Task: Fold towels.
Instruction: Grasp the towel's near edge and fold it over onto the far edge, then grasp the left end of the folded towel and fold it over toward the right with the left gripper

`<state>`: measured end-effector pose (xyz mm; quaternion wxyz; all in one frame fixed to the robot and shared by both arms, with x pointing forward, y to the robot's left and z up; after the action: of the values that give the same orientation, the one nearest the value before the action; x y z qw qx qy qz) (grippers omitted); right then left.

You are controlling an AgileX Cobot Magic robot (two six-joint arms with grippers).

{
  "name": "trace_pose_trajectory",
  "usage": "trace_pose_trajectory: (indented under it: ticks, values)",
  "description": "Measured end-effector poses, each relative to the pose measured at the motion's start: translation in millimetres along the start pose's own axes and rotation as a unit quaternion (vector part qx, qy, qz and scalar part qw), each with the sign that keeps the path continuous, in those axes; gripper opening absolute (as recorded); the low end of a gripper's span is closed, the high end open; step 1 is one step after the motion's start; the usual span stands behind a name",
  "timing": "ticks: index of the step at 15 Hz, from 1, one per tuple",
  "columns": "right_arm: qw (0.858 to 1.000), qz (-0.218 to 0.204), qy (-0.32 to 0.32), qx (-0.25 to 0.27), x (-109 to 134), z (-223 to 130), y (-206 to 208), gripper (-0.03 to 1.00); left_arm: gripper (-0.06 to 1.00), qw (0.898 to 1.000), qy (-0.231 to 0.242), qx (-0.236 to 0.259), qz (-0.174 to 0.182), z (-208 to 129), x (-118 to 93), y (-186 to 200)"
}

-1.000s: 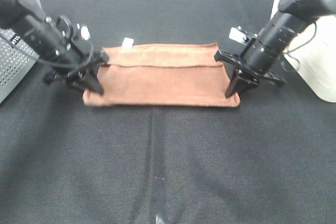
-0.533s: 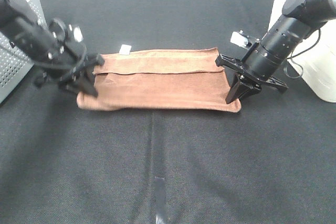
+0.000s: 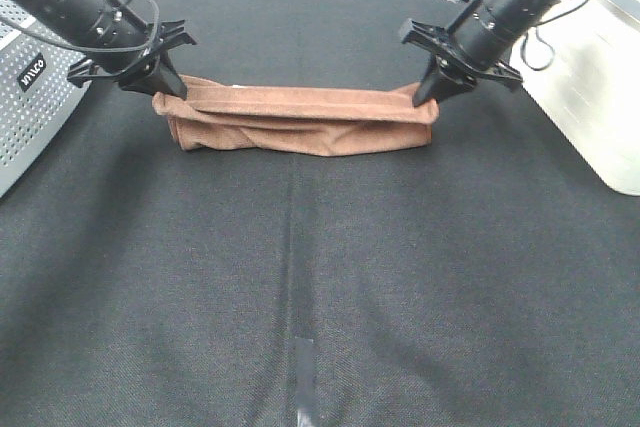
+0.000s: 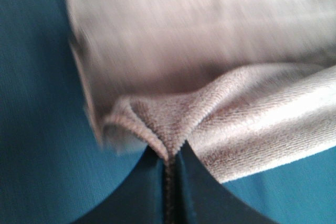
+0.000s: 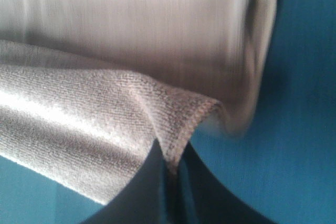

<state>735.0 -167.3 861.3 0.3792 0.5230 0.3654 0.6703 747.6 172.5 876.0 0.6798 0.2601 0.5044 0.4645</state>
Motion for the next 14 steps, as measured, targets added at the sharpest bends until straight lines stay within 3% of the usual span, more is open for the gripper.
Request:
trace_pose_trajectory:
  ticks: [4,6,7,8,9,11,12,14]
  values:
    - [0.999,-0.009,0.020,-0.031,-13,34,-23,0.00,0.02,0.999,-0.003,-0.048,0.008,27,11,-25]
    - [0.999,-0.010,0.020,-0.030,-18,35,-32,0.02,0.06,0.999,0.001,-0.039,0.012,22,18,-37]
    - [0.999,-0.016,0.022,-0.031,-20,35,-33,0.08,0.18,0.999,0.004,-0.034,0.013,19,20,-40]
    - [0.999,-0.017,0.022,-0.031,-21,36,-33,0.29,0.34,0.999,0.008,-0.034,0.012,19,20,-40]
    - [0.999,-0.017,0.022,-0.031,-21,36,-33,0.29,0.34,0.999,0.008,-0.034,0.012,19,20,-40]
    - [0.999,-0.015,0.021,-0.027,-20,34,-32,0.59,0.73,0.999,0.011,-0.038,0.012,21,19,-38]
    - [1.000,-0.011,0.020,-0.020,-19,32,-33,0.69,0.83,0.999,0.022,-0.039,0.013,22,21,-36]
    - [1.000,-0.009,0.022,-0.006,-14,27,-26,0.75,0.89,0.998,0.045,-0.033,0.026,21,28,-34]
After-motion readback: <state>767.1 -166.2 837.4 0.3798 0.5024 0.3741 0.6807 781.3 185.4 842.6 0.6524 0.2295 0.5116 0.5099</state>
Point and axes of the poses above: a point on each arm's last joint axis where the gripper is mounted, y pointing back along that axis away from the gripper, x along the wrist's bending axis when the last joint is at zero, z = x × y, the point moved 8 cm from there along -y, pointing out along that axis toward the gripper, and after that the axes turned 2 degrees about y, right-handed, at the moved point
